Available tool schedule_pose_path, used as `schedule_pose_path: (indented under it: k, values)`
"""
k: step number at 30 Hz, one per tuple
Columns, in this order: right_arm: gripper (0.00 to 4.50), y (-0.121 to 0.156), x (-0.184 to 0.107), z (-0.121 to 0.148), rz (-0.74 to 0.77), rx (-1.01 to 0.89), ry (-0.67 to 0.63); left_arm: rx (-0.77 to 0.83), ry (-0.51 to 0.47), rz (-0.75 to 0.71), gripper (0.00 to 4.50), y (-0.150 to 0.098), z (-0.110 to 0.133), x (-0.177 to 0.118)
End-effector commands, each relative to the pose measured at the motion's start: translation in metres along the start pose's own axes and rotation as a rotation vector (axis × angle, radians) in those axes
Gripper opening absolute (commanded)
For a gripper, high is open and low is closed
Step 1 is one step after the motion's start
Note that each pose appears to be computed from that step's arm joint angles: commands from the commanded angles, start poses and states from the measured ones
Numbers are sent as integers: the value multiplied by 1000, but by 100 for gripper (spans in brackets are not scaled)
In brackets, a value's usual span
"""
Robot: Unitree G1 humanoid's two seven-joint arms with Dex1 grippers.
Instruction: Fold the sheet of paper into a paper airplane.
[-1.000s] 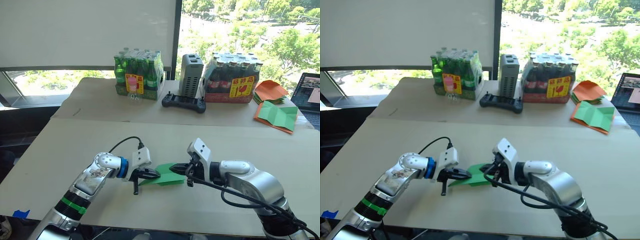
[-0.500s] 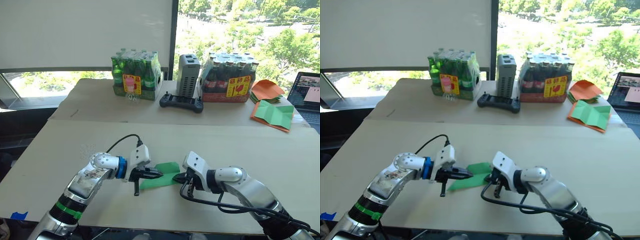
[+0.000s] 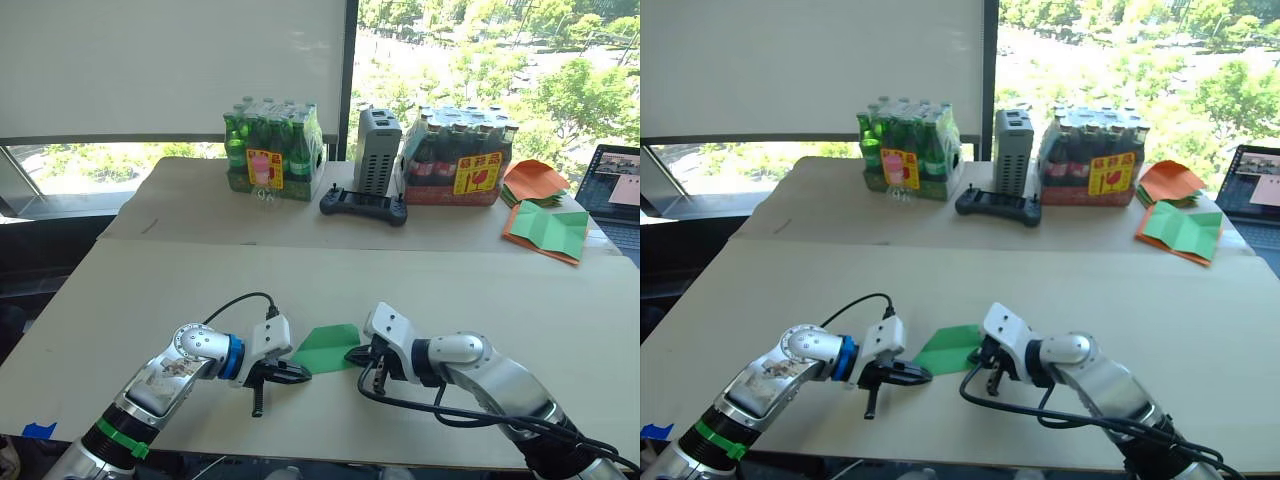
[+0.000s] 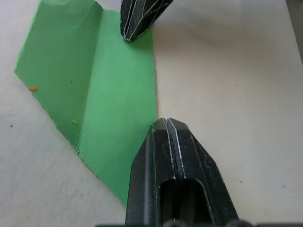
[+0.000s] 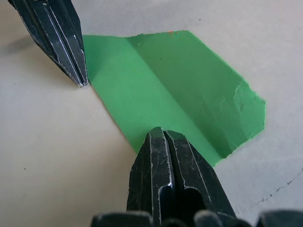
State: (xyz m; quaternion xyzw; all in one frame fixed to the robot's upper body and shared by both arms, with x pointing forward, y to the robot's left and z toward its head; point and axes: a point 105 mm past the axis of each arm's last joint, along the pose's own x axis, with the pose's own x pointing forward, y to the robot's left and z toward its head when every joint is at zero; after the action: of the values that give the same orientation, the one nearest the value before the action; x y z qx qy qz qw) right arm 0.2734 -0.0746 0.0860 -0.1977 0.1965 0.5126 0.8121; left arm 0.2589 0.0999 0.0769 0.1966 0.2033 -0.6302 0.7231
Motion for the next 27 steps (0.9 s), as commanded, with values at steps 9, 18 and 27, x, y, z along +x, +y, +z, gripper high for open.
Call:
schedule_pose_path:
  k: [9, 18, 27]
  values:
    - [0, 2, 1, 6, -5, -6, -8, 61, 100, 46, 2, 16, -14, -14]
    - [0, 5, 3, 8, 7, -5, -11, 111, 58, 143, 2, 38, 0, -21]
    - [0, 5, 4, 8, -3, -2, -13, 18, -174, 119, 2, 36, 44, -32]
